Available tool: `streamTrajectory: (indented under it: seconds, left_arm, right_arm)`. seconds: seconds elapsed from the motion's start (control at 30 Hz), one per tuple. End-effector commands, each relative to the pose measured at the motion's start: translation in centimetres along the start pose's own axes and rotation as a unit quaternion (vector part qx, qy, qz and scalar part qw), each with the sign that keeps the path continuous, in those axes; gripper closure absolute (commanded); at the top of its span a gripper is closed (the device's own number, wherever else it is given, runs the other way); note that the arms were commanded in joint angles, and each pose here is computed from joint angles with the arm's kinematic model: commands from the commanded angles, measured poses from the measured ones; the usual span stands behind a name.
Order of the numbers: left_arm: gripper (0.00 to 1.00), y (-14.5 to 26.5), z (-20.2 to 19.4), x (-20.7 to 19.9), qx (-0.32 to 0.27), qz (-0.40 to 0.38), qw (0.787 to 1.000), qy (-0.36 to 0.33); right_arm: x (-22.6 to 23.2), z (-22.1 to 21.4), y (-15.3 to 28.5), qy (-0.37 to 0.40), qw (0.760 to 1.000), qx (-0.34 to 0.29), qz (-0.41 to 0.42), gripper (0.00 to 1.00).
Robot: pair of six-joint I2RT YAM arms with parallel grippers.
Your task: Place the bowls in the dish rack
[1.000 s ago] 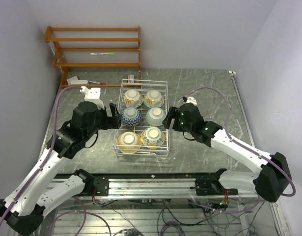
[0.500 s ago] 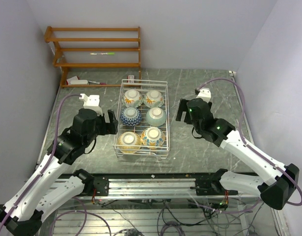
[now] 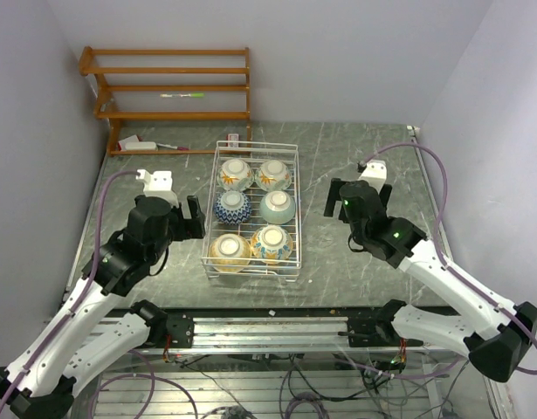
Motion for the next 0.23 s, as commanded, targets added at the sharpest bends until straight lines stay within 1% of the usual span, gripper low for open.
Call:
streamTrajectory:
  seconds: [0.0, 0.2]
  left_arm:
    - [0.01, 0.05, 0.31, 0.22, -0.018, 0.012, 1.0, 0.006]
    - [0.01, 0.21, 0.25, 0.47, -0.021, 0.019, 1.0, 0.006]
  right_arm:
    - [-0.53, 0.12, -0.1, -0.003, 1.0, -0.02, -0.016, 0.08]
    - [-0.64, -0.67, -0.5, 0.0, 1.0, -0.016, -0.024, 0.08]
Point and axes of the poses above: each gripper's point midway between its finger pads, its own y axis back along the fingers, its own x axis along the line the jaws close on, z = x × y, the point moved 8 cm from there along y, back along the fingers, and after that the axes turned 1 degree about y, right-handed, at the moved point
